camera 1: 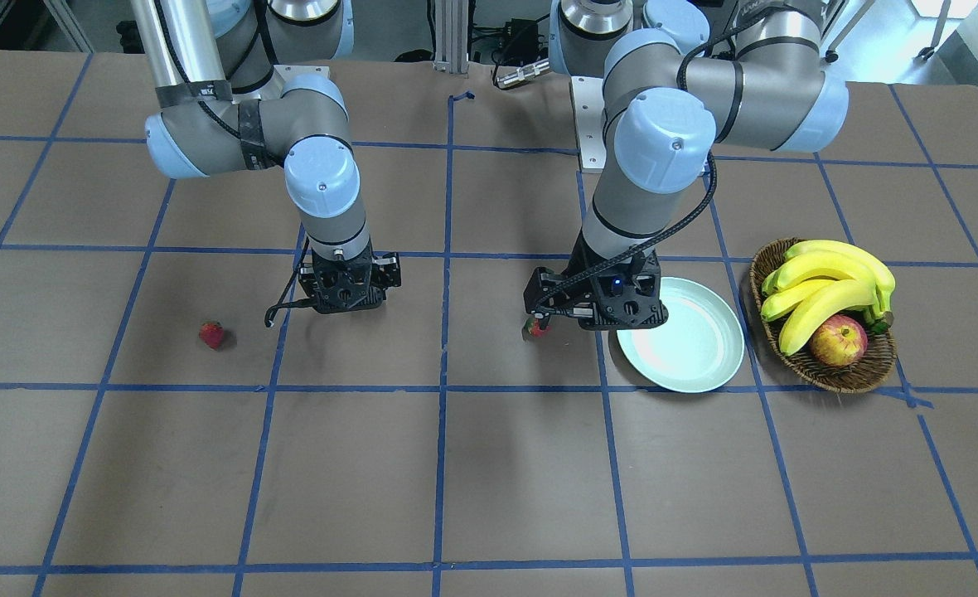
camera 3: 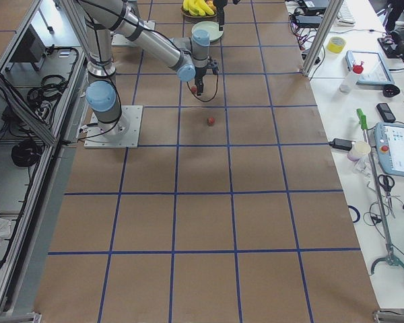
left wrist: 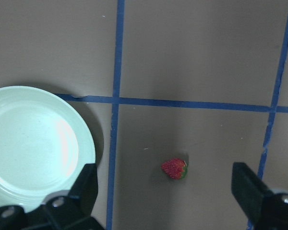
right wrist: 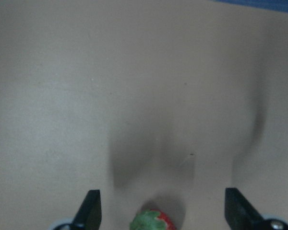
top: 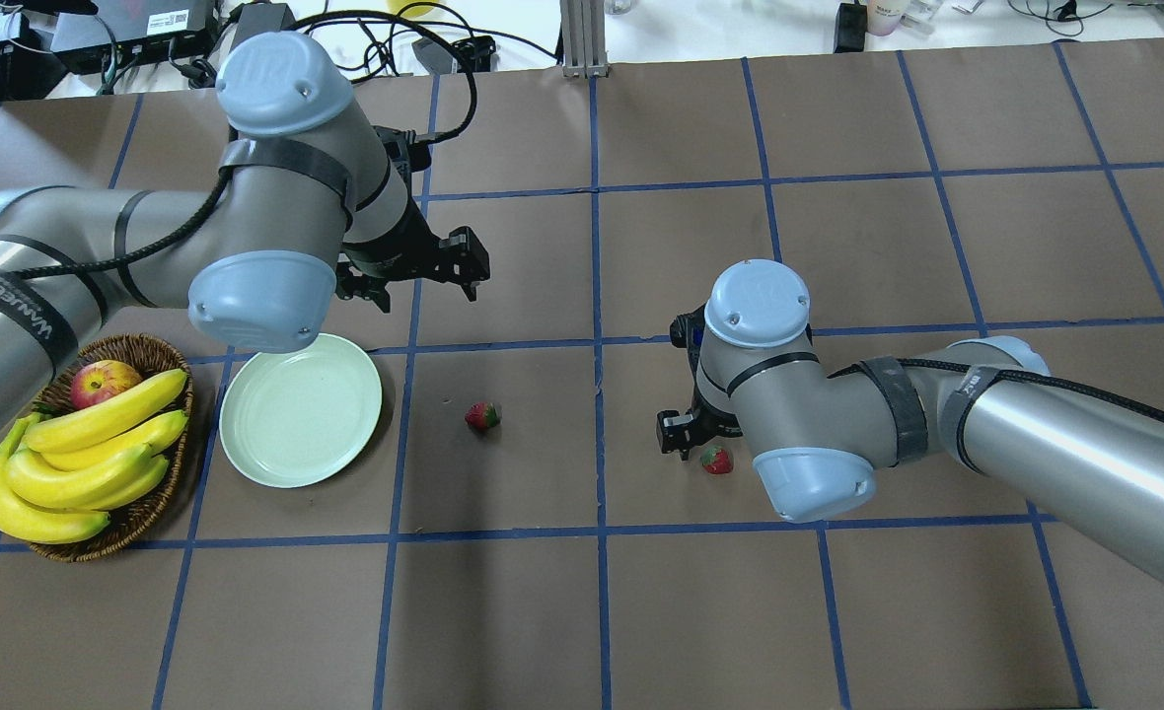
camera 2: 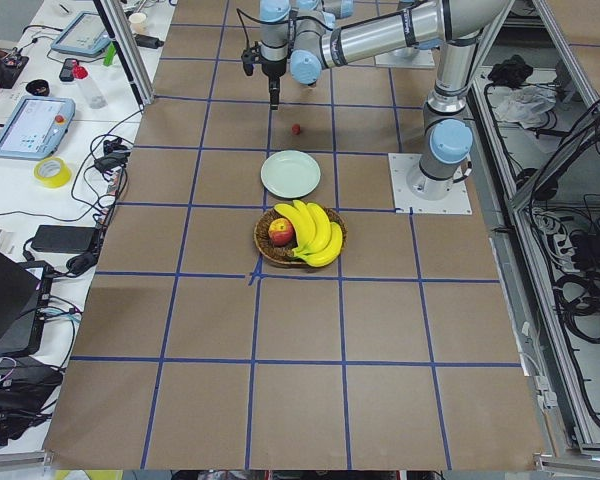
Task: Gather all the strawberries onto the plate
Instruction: 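Reach the right gripper to a second strawberry while the left reaches the released one, then grasp the second strawberry with the right gripper while the left grasps the first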
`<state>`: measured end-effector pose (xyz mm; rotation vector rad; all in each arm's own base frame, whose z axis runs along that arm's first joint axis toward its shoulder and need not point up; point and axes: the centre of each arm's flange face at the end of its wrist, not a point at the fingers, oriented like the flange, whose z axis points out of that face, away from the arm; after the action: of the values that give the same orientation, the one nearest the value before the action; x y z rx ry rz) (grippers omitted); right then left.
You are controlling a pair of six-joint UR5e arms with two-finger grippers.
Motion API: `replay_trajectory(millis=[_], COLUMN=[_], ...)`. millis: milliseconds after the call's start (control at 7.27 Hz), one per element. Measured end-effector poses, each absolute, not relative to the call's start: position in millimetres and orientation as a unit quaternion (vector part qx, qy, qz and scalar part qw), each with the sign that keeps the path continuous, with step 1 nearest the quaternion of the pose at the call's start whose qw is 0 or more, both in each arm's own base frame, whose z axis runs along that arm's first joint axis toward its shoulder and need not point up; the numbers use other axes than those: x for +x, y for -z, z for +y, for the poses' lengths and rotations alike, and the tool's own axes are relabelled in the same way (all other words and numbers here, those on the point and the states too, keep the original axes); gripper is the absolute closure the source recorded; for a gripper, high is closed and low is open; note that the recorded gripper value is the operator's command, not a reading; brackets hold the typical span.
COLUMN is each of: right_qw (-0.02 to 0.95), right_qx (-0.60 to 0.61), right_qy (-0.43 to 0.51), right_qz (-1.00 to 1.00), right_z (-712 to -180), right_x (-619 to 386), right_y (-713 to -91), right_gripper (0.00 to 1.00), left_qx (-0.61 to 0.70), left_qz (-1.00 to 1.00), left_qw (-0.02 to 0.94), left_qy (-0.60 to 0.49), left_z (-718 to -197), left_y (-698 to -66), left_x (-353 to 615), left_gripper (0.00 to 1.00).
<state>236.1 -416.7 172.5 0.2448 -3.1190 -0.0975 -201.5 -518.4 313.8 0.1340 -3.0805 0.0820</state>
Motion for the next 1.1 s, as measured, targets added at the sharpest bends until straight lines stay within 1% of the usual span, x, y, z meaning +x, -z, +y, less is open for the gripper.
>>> replay_trajectory(millis=[138,275,413,550,688,1101], right_qw=[0.004,0.000,-0.002,-0.003,-0.003,-0.015], right_qx=[0.079,0.078,0.077,0.076,0.075,0.074], right_qy=[0.035,0.039,0.046,0.052,0.053,0.047], right_qz=[-0.996,-0.996,-0.996,-0.996,-0.996,-0.996], right_z=[-416,-414,-412,-411,-410,-414], right_x=[236,237,238,238,238,241], right_y=[-172,-171,-170,-169,-170,-176], right_gripper=[0.32,0.46,0.66,0.90,1.00,1.00], left_qx=[0.047,0.049,0.050,0.051,0.052,0.059], left_qz=[-0.998,-0.998,-0.998,-0.998,-0.998,-0.997], left_qw=[0.030,0.032,0.032,0.032,0.032,0.040], left_qy=[-0.026,-0.026,-0.024,-0.021,-0.021,-0.003], left_z=[-517,-515,-514,-513,-511,-490], left_y=[-296,-283,-271,-256,-235,-182], left_x=[-208,-215,-220,-222,-222,-223], left_gripper=[0.00,0.00,0.00,0.00,0.00,0.00])
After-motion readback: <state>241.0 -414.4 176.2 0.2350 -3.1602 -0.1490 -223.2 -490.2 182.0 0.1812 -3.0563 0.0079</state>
